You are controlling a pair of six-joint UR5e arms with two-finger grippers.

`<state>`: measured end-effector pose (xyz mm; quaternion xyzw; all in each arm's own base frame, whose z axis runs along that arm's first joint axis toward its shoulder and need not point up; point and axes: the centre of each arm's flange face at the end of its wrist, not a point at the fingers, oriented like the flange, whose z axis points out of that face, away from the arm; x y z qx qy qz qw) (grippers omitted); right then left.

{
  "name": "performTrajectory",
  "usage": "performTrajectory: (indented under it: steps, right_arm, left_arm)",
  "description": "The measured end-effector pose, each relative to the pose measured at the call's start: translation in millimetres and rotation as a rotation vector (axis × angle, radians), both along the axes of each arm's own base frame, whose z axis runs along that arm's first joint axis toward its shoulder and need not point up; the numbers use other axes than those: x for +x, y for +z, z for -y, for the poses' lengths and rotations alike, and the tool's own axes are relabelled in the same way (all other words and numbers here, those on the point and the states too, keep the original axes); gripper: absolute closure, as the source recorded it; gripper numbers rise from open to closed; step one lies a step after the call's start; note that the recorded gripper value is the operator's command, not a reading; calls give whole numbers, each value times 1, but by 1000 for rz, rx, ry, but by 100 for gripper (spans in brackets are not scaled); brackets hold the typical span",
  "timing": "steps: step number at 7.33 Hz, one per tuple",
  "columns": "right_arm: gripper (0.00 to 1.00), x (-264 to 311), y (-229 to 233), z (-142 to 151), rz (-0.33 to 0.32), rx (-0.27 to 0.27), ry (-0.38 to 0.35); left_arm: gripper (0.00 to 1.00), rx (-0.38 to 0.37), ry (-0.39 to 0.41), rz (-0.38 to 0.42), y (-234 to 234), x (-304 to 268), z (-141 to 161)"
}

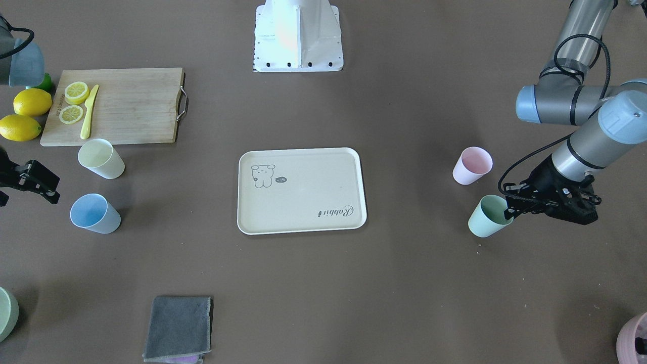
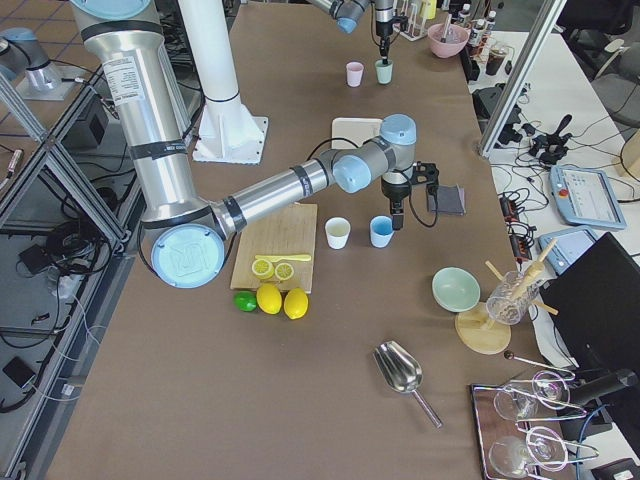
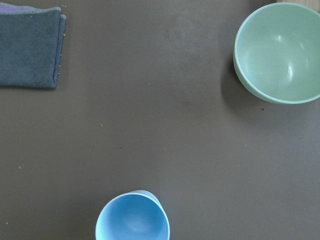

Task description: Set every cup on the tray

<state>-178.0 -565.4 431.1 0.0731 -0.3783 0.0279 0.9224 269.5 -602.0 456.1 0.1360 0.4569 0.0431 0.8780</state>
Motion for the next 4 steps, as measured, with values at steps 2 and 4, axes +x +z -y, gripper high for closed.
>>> performTrajectory:
  steps: [2, 4]
  right_arm:
    - [0, 0, 5, -1, -4, -11, 2]
    - [0, -1, 7, 0, -5, -17, 1]
  left_arm:
    - [100, -67, -43, -49, -80, 27, 13]
    - [100, -131, -50, -43, -149, 77, -3]
